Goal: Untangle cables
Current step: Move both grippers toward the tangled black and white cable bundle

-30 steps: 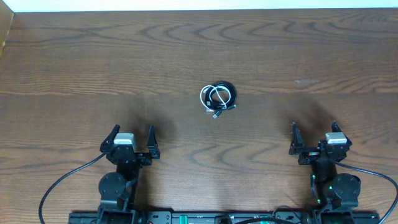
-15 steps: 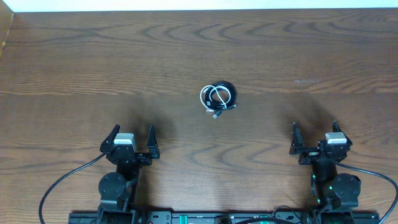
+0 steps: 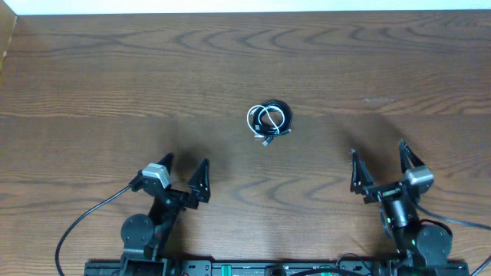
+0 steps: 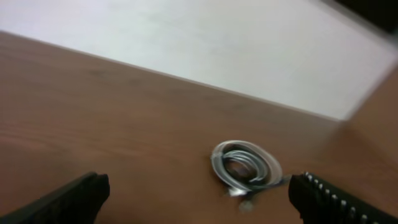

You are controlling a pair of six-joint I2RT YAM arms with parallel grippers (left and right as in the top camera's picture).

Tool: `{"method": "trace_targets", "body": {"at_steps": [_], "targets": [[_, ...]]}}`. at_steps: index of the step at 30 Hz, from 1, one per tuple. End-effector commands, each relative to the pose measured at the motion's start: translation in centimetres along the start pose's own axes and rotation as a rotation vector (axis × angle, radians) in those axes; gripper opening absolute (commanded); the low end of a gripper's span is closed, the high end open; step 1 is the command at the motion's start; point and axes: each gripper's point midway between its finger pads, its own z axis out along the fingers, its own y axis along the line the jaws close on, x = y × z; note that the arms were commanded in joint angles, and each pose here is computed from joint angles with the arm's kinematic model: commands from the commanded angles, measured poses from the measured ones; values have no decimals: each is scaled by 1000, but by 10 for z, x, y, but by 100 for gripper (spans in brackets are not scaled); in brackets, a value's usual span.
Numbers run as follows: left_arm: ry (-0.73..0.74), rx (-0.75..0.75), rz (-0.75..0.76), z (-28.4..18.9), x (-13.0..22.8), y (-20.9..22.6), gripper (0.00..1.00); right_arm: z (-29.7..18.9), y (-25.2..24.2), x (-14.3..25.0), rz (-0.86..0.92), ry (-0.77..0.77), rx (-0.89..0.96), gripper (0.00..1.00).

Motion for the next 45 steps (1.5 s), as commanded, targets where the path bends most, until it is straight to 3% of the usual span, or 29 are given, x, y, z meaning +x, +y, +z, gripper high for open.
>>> {"method": "trace_targets", "body": {"at_steps": [1,7,10,13,20,24,27,28,31,32,38,45], "targets": [[4,289,-39,-8,-9,-53,98,-6,43,-19,-50,-59,-240,99],[-104,368,52,-25,-60,-85,98,-13,57,-64,-136,-75,-269,99],[-52,334,124,-29,-72,-91,98,-14,56,-83,-202,1,-231,99],[94,229,148,-26,-75,-85,98,-9,51,-99,-237,124,-192,99],[529,34,-29,-10,-88,-79,98,30,42,-94,-162,512,-232,99],[751,-22,-134,1,-91,-81,98,55,50,-79,6,710,-346,99],[843,36,-247,14,-90,-94,98,66,68,-69,282,822,-451,99],[888,75,-324,23,-83,-100,98,69,78,-60,462,889,-501,99],[946,83,-366,38,-70,-95,98,80,79,-38,554,958,-543,98],[998,71,-388,45,-58,-92,98,86,73,-16,564,1023,-497,91],[1162,53,-432,70,-10,-88,98,90,65,51,565,1251,-281,89],[1263,-40,-575,112,45,-81,98,93,83,82,504,1337,-257,90]]}}
